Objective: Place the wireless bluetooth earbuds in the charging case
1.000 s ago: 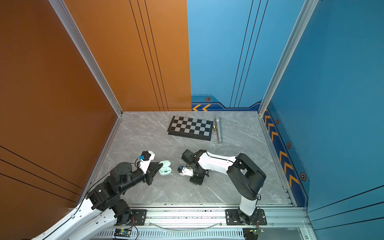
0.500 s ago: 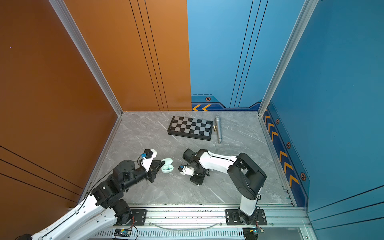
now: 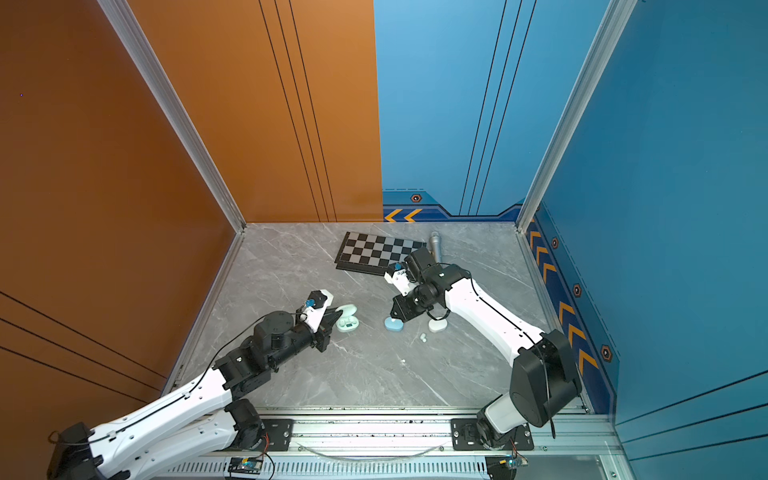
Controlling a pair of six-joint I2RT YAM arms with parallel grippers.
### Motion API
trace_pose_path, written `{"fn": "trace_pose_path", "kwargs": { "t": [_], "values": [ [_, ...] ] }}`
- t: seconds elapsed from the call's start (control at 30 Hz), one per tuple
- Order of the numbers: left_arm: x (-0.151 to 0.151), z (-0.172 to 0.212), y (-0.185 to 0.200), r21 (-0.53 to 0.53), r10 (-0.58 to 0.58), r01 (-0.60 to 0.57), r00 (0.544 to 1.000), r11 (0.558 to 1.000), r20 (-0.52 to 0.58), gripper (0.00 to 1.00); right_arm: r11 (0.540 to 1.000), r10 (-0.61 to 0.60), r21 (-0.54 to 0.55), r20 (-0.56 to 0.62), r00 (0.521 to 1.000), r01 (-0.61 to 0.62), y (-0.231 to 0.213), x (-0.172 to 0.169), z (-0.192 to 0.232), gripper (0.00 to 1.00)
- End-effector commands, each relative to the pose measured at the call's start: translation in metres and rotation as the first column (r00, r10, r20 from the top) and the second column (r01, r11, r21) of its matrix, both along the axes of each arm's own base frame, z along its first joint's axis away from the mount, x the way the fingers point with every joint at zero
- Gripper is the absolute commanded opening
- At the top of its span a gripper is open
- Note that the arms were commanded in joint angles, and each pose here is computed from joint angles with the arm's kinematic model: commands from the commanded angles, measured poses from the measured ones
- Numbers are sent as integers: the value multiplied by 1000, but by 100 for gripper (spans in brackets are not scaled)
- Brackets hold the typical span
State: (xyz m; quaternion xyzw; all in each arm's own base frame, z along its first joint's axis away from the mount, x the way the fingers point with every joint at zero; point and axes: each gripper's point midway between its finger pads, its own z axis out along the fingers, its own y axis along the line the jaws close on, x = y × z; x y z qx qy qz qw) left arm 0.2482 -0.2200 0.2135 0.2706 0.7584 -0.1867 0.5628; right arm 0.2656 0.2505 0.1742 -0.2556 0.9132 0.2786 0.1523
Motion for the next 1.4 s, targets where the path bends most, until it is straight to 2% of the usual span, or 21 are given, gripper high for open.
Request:
{"fn": "trace_pose_path", "kwargs": {
  "t": [0.0,0.33,1.17,1.37],
  "values": [
    [10,10,1,-11,49,-49,996,999,71,0,984,-91,147,-41,995,96,23,4,32,11],
    [7,10,-9,-14,11,-10,997,1000,72,0,955,-115,269,-49,992,124,64,10,54,12],
    [8,12,-7,-29,29,-27,997,999,76,0,966,-65,248,-70,995,80,84,3,38,13],
    [8,13,-5,-35,38,-35,996,999,79,0,970,-23,240,-75,997,41,93,-11,33,14]
  ]
}}
